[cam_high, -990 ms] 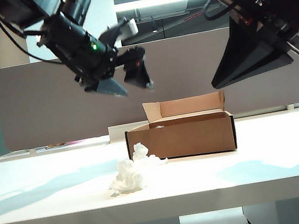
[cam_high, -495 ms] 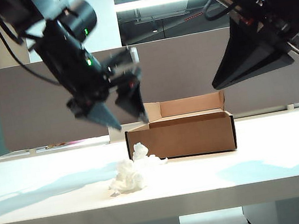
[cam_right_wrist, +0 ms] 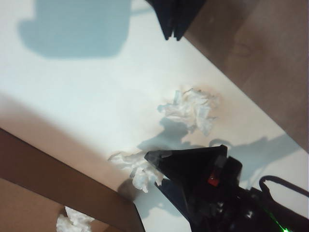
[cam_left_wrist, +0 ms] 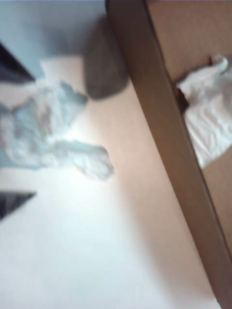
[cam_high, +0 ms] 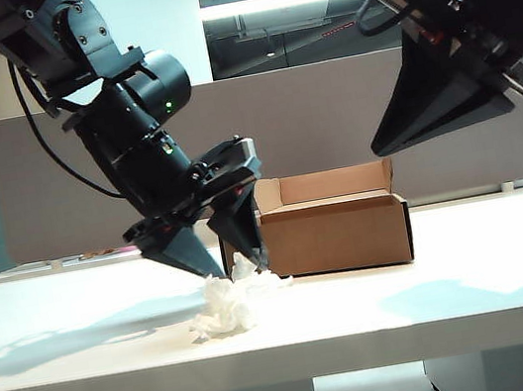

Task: Pick up all the paper balls on the table and put them in the paper box.

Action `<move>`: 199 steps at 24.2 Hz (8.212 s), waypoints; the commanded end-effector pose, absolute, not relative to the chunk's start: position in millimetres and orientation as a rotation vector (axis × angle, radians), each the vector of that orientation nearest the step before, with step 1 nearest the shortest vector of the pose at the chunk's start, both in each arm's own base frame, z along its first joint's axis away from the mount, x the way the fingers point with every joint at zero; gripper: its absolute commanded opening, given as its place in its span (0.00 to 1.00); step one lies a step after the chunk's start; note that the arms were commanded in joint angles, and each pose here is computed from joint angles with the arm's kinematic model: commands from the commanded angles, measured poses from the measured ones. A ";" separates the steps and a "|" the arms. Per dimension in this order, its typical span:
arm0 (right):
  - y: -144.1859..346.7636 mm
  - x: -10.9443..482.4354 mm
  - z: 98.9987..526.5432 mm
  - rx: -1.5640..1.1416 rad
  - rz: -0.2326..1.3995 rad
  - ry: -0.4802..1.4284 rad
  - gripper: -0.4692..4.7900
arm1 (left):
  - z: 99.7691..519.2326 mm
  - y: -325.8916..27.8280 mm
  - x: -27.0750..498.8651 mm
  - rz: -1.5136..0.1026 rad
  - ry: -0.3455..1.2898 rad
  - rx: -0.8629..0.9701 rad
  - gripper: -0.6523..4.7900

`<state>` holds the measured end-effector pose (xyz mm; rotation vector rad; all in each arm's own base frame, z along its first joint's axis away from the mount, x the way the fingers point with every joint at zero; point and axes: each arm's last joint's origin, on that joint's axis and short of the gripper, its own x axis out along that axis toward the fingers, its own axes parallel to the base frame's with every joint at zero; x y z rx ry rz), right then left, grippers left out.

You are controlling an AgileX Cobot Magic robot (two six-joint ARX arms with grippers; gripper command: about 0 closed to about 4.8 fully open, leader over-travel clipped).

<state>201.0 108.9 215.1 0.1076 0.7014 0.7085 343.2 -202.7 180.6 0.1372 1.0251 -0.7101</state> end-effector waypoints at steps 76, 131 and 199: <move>109.4 200.8 217.2 0.108 0.721 0.698 0.08 | 237.5 -240.9 378.2 -0.768 0.605 0.161 0.11; 108.1 214.8 235.8 0.082 0.523 0.437 0.08 | 240.1 -251.8 376.0 -0.830 0.775 0.330 0.67; 100.7 378.3 242.2 0.256 0.815 0.446 0.08 | 266.9 -259.9 390.8 -1.373 0.497 0.158 1.00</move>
